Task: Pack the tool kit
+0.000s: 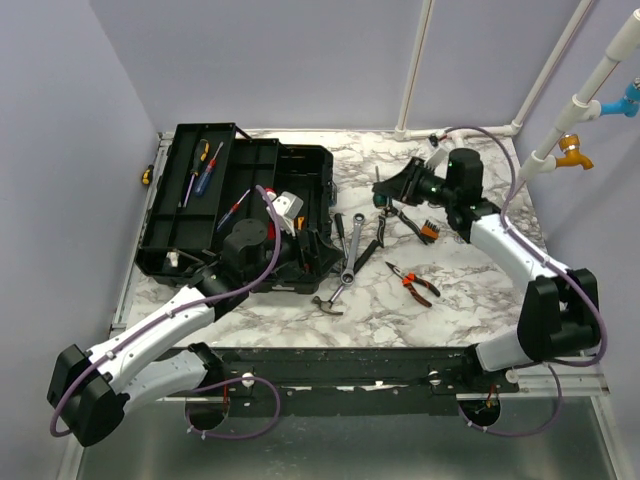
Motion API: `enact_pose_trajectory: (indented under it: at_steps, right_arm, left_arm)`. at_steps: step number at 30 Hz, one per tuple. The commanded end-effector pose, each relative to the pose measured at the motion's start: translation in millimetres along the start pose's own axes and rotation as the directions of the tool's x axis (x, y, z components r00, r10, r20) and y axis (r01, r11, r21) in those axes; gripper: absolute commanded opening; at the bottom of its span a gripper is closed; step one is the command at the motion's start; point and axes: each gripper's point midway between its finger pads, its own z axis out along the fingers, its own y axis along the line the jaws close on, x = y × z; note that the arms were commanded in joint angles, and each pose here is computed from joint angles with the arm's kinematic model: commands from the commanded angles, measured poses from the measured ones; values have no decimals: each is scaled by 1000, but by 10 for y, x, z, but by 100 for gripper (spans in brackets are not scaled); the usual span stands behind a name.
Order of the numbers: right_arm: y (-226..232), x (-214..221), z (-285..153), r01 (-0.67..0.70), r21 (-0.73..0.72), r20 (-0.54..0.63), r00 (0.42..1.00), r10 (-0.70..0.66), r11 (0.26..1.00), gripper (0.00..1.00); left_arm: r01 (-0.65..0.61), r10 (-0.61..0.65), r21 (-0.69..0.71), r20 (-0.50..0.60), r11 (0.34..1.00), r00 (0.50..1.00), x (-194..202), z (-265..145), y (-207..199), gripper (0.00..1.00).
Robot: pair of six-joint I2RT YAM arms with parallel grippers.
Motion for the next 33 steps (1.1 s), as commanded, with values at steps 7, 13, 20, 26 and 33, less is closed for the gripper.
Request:
enact_pose_trajectory:
  at_steps: [7, 13, 20, 26, 33]
  right_arm:
    - [1470, 291, -308, -35, -468, 29, 998, 55, 883, 1]
    - [1636, 394, -254, -31, -476, 21, 999, 46, 879, 1]
    - [1317, 452, 314, -48, -247, 43, 997, 61, 968, 1]
    - [1420, 764, 929, -35, -198, -24, 999, 31, 979, 7]
    - [1395, 788, 1109, 6, -120, -29, 1000, -9, 993, 73]
  left_arm:
    - [97, -99, 150, 11, 984, 995, -255, 187, -370, 93]
    - [116, -118, 142, 7, 983, 993, -377, 286, -403, 91]
    - [77, -60, -119, 141, 990, 988, -518, -181, 6, 96]
    - [69, 11, -278, 278, 958, 961, -648, -828, 241, 98]
    - [79, 15, -236, 371, 969, 928, -613, -1074, 228, 99]
